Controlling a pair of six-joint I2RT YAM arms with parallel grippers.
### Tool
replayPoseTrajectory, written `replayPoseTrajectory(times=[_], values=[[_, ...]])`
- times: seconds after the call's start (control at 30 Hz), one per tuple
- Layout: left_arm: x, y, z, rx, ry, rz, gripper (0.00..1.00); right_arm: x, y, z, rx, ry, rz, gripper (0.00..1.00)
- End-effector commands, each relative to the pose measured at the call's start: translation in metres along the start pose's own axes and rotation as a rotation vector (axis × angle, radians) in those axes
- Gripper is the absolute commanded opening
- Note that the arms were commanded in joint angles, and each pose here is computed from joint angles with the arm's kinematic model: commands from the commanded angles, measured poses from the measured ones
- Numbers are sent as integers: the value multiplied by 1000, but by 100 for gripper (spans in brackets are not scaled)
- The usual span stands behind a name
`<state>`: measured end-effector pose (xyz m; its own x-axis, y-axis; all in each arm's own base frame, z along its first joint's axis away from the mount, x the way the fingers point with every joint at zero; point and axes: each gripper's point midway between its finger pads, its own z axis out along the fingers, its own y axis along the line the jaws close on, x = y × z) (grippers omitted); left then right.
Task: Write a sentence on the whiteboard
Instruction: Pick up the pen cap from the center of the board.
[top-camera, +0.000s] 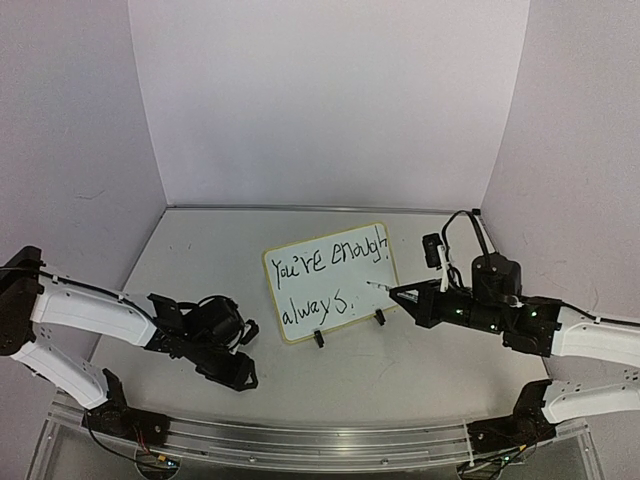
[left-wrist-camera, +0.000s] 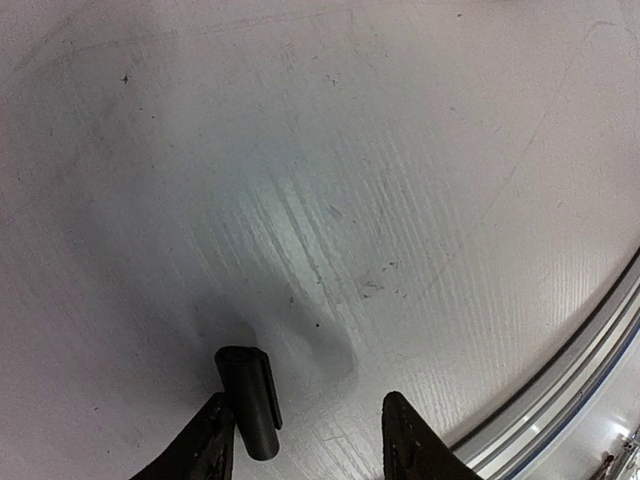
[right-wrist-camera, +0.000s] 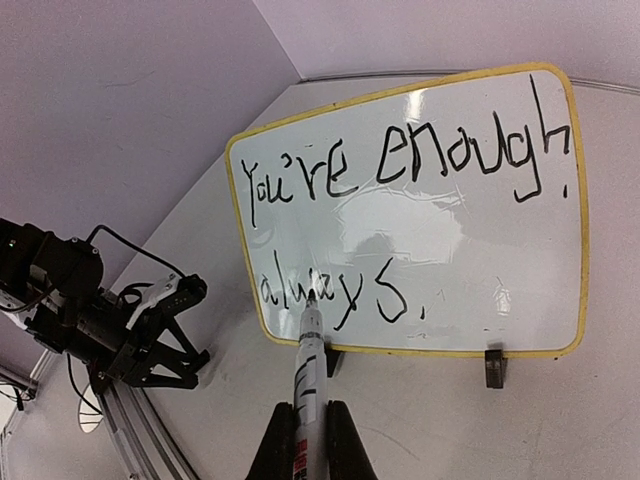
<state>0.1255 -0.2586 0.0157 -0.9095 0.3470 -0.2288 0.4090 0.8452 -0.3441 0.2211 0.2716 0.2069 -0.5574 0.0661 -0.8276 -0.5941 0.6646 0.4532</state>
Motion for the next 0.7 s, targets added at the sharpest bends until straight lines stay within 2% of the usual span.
replayPoseTrajectory(times=[0.0,0.33,0.67], values=[[0,-2,-1,-25,-2,-63,49,-6,-1,-3,13,-23,-2,0],[-24,-44,-2,129,-71,-104,50,-7,-1,-1,12,-21,-4,0],[-26,-66,4,182,-37,-176,51,-8,-2,-4,20,-28,2,0]])
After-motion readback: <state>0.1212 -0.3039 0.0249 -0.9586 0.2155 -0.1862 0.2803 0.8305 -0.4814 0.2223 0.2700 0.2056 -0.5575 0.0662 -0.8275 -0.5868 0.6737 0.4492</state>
